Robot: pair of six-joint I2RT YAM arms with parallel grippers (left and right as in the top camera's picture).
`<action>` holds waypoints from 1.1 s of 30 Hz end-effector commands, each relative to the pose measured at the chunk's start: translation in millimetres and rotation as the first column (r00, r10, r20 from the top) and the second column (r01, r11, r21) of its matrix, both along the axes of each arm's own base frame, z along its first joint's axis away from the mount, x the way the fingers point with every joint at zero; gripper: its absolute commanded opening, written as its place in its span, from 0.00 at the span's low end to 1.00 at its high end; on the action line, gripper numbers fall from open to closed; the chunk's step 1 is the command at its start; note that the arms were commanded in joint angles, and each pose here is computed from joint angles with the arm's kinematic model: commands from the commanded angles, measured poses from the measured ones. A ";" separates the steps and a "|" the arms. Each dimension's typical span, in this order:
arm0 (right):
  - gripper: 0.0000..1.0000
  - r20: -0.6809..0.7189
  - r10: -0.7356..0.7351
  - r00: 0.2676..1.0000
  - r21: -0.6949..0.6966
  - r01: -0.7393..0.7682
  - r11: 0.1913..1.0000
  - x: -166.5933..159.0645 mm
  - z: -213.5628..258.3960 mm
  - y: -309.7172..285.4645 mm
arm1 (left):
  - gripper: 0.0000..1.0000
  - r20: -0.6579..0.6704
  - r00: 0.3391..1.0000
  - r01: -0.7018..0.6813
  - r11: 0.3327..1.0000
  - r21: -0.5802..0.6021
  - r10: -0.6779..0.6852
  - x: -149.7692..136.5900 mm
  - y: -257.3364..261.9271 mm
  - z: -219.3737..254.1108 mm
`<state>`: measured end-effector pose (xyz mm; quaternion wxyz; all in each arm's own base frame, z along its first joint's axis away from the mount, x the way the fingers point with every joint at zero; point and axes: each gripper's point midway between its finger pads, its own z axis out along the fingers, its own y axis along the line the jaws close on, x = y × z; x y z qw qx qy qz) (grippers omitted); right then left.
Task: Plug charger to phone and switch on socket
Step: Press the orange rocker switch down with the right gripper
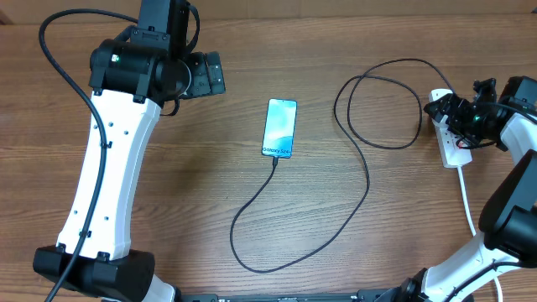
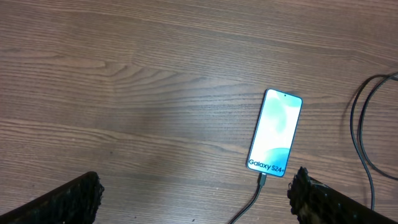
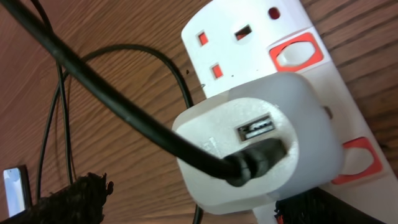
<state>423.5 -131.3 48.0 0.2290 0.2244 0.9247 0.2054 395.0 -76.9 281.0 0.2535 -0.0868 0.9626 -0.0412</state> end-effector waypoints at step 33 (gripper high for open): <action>0.96 0.025 -0.019 1.000 -0.028 0.019 0.999 2.9 -18.3 -13.0 | 1.00 -0.001 1.000 0.006 1.000 0.018 -0.006 2.6 3.5 -1.6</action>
